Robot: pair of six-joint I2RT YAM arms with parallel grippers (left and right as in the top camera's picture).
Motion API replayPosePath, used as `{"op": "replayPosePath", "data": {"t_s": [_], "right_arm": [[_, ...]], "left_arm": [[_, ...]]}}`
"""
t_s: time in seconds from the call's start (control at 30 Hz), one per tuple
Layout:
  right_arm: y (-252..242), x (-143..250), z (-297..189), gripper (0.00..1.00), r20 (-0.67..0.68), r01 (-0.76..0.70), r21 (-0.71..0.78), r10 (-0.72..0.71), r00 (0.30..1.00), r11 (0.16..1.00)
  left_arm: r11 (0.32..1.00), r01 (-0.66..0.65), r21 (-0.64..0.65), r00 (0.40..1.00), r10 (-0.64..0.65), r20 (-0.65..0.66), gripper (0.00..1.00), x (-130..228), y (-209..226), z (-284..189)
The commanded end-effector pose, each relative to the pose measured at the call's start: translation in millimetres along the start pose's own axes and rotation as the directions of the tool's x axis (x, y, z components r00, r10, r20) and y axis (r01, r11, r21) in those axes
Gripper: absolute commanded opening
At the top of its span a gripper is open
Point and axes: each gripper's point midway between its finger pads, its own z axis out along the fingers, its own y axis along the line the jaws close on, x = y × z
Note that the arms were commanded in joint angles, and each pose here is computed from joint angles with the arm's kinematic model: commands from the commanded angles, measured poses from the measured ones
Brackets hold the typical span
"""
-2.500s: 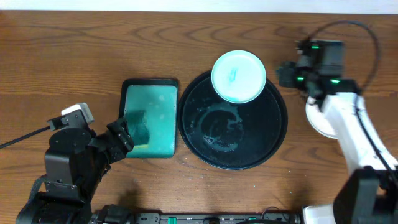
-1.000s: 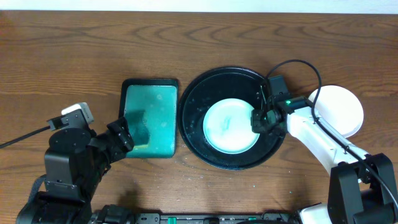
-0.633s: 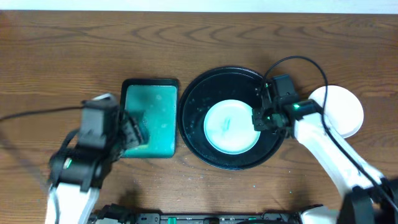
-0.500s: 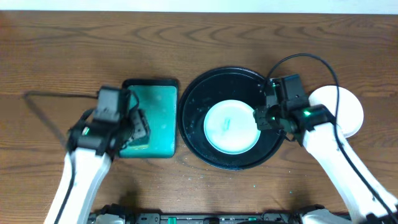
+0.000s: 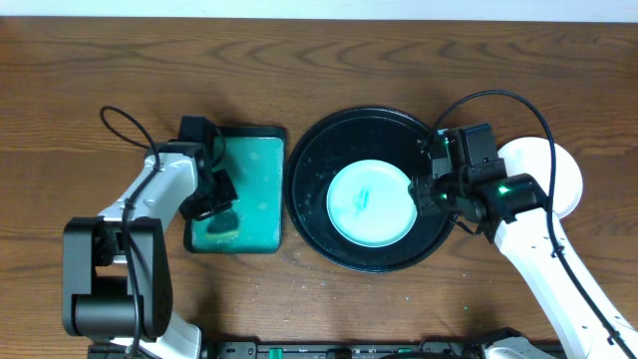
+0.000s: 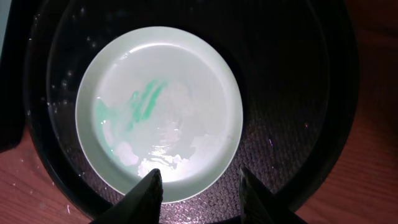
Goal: Clean dirty plates on tray and stack at the side
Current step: 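Grasp the dark green sponge in the basin with the left gripper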
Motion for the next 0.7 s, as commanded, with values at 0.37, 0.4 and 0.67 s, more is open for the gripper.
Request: {"op": "replayPosePath", "data": {"t_s": [0.37, 0.4, 0.67], "right_arm": [[-57, -3, 18, 0.37, 0.021, -0.332, 0.198, 0.334, 0.942, 0.922], [-59, 1, 24, 0.42, -0.007, -0.346, 0.188, 0.354, 0.935, 0.919], [-29, 24, 69, 0.42, -0.257, -0.271, -0.123, 0.233, 0.938, 0.955]], "left_arm": [[0.973, -0.127, 0.192, 0.987, 0.105, 0.122, 0.07, 0, -36, -78], [0.967, -0.153, 0.205, 0.980, 0.122, 0.158, 0.07, 0, -40, -89], [0.926, -0.319, 0.204, 0.903, 0.231, 0.362, 0.07, 18, -64, -145]]}}
